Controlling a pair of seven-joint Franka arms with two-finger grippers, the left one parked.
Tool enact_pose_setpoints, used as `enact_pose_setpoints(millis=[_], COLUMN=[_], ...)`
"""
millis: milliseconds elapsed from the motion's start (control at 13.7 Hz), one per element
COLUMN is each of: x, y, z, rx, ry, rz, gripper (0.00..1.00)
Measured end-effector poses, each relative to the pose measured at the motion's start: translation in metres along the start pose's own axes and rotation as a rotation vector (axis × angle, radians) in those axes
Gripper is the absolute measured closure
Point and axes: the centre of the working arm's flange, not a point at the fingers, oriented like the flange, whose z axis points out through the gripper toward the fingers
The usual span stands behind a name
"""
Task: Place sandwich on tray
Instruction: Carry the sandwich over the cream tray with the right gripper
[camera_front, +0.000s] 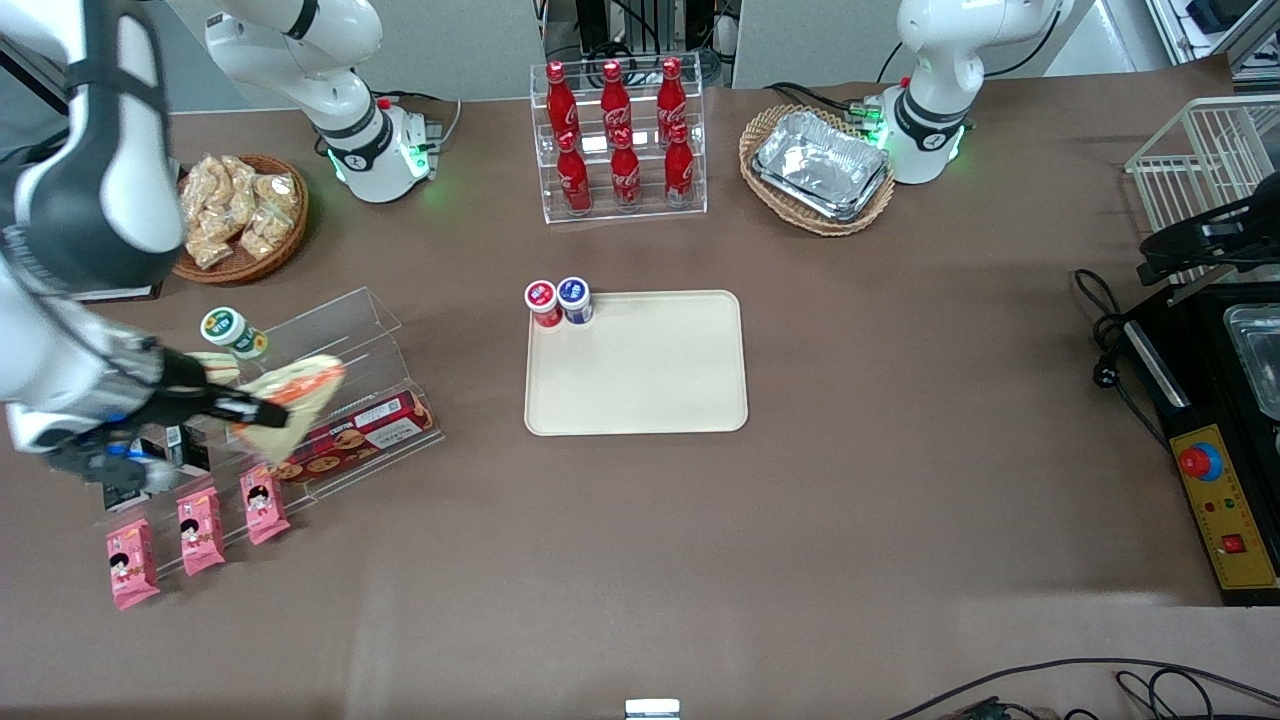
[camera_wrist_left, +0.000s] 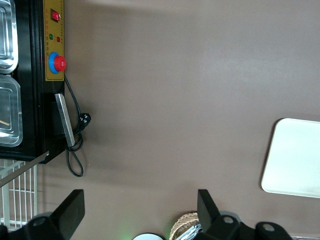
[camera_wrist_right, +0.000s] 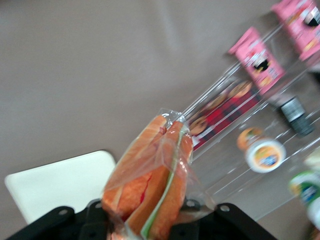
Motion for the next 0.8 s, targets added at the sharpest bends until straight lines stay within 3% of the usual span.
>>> enact_pose_setpoints(millis=[146,292,511,804], x=[-0.025,-0.047,-0.056,-0.066], y=[-0.048,-0.087,-0.122,-0.154], z=[0.010,0.021,0.050,0.103], rx=[-0.002,-0.004,-0.001,-0.040], ry=[-0.017,-0.011,0.002,-0.020], rz=[0.089,0.171,0.247,0.367], gripper=[0.58,0.58,0.58,0.58])
